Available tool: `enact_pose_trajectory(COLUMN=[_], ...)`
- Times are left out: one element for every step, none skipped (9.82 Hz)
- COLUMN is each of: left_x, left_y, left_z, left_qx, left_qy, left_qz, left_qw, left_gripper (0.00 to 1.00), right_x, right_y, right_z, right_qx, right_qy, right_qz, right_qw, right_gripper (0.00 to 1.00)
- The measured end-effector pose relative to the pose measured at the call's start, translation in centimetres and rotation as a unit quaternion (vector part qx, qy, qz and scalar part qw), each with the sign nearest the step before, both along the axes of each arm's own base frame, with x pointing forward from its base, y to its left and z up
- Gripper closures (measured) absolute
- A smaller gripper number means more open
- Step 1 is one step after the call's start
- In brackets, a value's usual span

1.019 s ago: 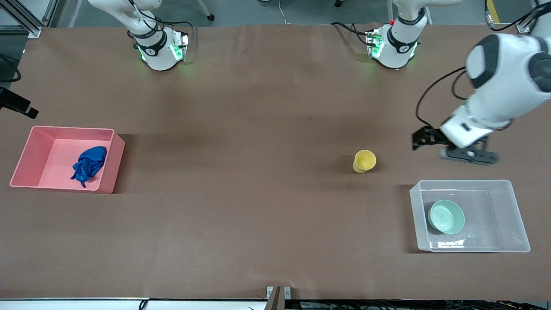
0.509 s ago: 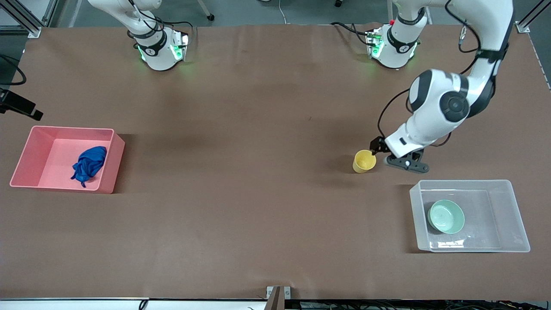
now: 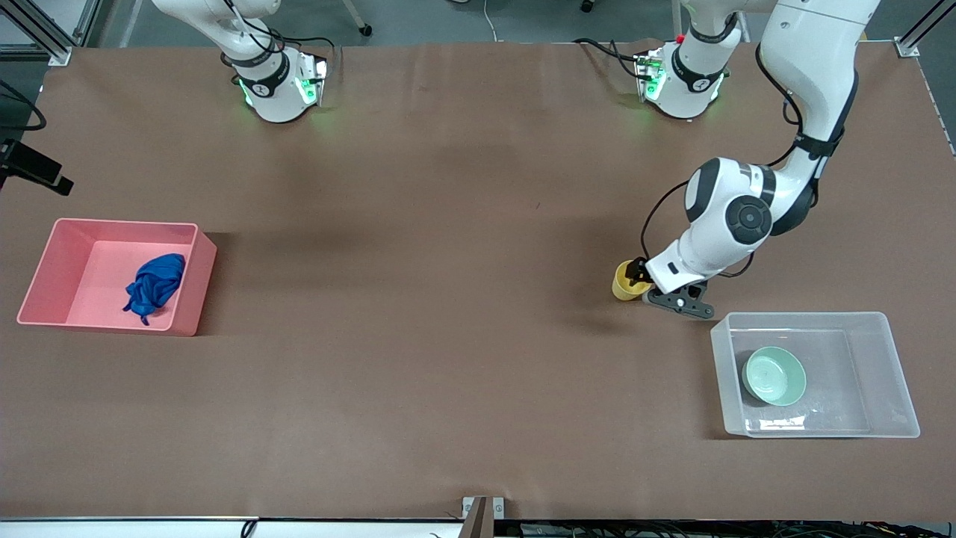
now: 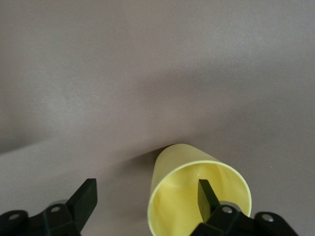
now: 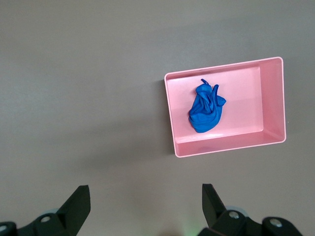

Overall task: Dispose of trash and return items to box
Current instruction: 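Lower the left gripper onto the yellow cup and grasp it, then carry the yellow cup with the left gripper and set it in the bowl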

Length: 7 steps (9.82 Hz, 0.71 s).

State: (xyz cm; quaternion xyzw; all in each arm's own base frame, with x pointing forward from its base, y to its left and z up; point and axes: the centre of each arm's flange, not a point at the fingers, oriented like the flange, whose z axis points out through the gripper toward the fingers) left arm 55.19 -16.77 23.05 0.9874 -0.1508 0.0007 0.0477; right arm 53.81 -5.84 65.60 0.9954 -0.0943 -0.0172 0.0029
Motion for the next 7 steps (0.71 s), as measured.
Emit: enact_pose_trajectory(left_x=[0.0,-0.1,-0.2,-0.2,-0.2,-0.2,-0.2], left_y=[-0.2,-0.4,-0.5,-0.5,-0.5,-0.5,-0.5], left_z=[-0.7,-1.4,-1.8,-1.9,-1.7,-1.2,0.1], left_qx=[-0.002,-0.003,-0.003,-0.003,-0.003,-0.002,0.001], left_qy=[-0.001,0.001,0.003,0.004,0.003,0.003,0.005], left_qz=[0.001,0.003,0.006,0.007,0.007,0.006,0.005], left_qw=[1.0,1.0,1.0,1.0,1.0,1.0,1.0], left_gripper=[0.18,0.36,0.5,0.67,0.8,0.96,0.96], right_x=[0.0,0.0,0.0,0.0,0.0,0.1,0.1], right_y=[0.2,0.3,0.3,0.3,0.3,0.3,0.3], right_z=[0.0,0.0,0.0,0.0,0.0,0.0,0.1], right_qx=[-0.008,-0.012,-0.013,-0.013,-0.012,-0.009,-0.007], right_qy=[0.001,0.002,0.003,0.003,0.001,-0.001,-0.002], right_qz=[0.003,0.005,0.005,0.005,0.005,0.005,0.004], right_qw=[1.0,1.0,1.0,1.0,1.0,1.0,1.0], right_gripper=[0.0,0.0,0.0,0.0,0.0,0.0,0.0])
